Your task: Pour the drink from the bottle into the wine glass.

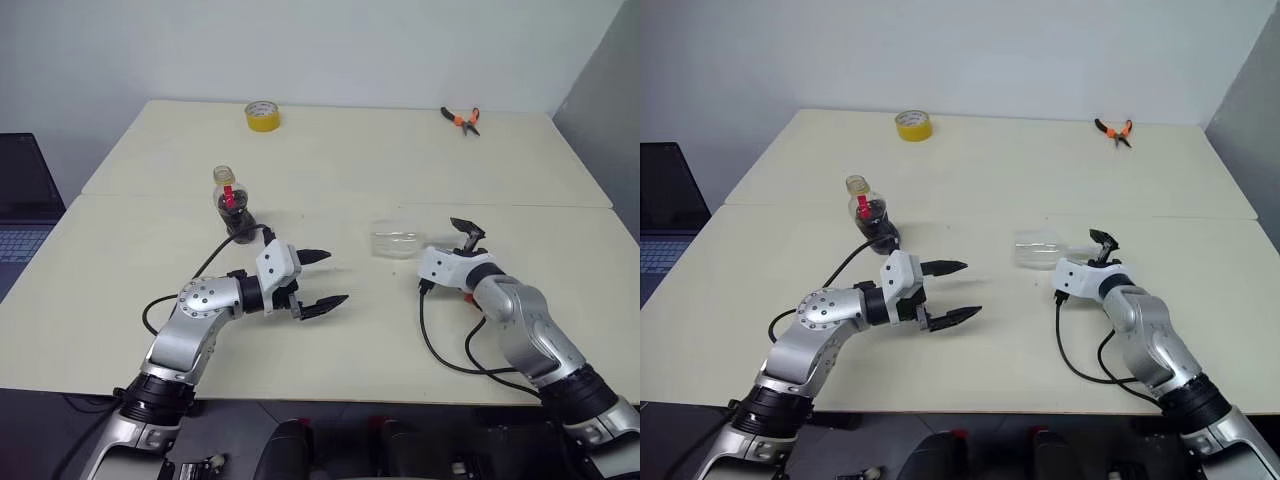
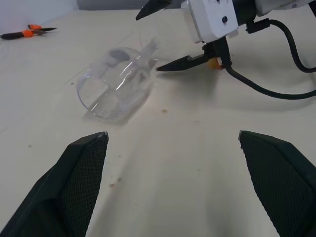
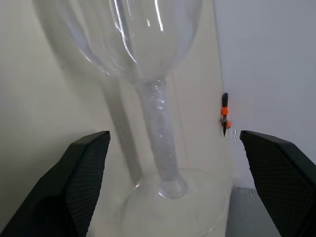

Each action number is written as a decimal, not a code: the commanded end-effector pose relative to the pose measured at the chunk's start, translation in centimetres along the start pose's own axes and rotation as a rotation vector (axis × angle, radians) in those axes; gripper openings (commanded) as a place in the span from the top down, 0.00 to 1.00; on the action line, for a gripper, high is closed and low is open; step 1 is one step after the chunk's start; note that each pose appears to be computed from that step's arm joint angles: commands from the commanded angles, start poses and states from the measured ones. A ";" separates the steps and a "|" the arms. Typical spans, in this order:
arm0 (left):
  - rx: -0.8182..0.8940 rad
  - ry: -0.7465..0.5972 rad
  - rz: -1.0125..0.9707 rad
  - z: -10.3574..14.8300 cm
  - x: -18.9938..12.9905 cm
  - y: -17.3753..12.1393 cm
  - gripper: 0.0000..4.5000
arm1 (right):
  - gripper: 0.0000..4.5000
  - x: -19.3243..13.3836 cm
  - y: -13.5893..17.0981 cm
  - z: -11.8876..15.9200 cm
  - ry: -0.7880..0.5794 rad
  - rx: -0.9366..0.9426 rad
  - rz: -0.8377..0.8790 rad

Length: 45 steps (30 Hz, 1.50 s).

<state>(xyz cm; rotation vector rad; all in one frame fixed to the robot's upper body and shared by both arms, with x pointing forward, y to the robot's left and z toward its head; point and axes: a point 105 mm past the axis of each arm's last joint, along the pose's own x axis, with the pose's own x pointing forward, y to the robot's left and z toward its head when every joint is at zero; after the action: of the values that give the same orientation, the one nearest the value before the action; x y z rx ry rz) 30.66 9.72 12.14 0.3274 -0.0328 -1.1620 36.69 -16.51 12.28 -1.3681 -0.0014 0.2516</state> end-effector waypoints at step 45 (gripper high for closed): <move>-0.128 -0.046 0.149 3.5 -6.3 0.7 0.00 | 0.98 1.4 -0.3 14.6 -0.809 1.114 0.114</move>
<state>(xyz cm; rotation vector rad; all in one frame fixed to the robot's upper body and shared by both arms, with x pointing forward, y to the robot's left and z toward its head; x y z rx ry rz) 28.61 14.95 15.03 0.1565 0.0333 -1.0066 35.71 -2.29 13.36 -0.1401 -0.3120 0.7443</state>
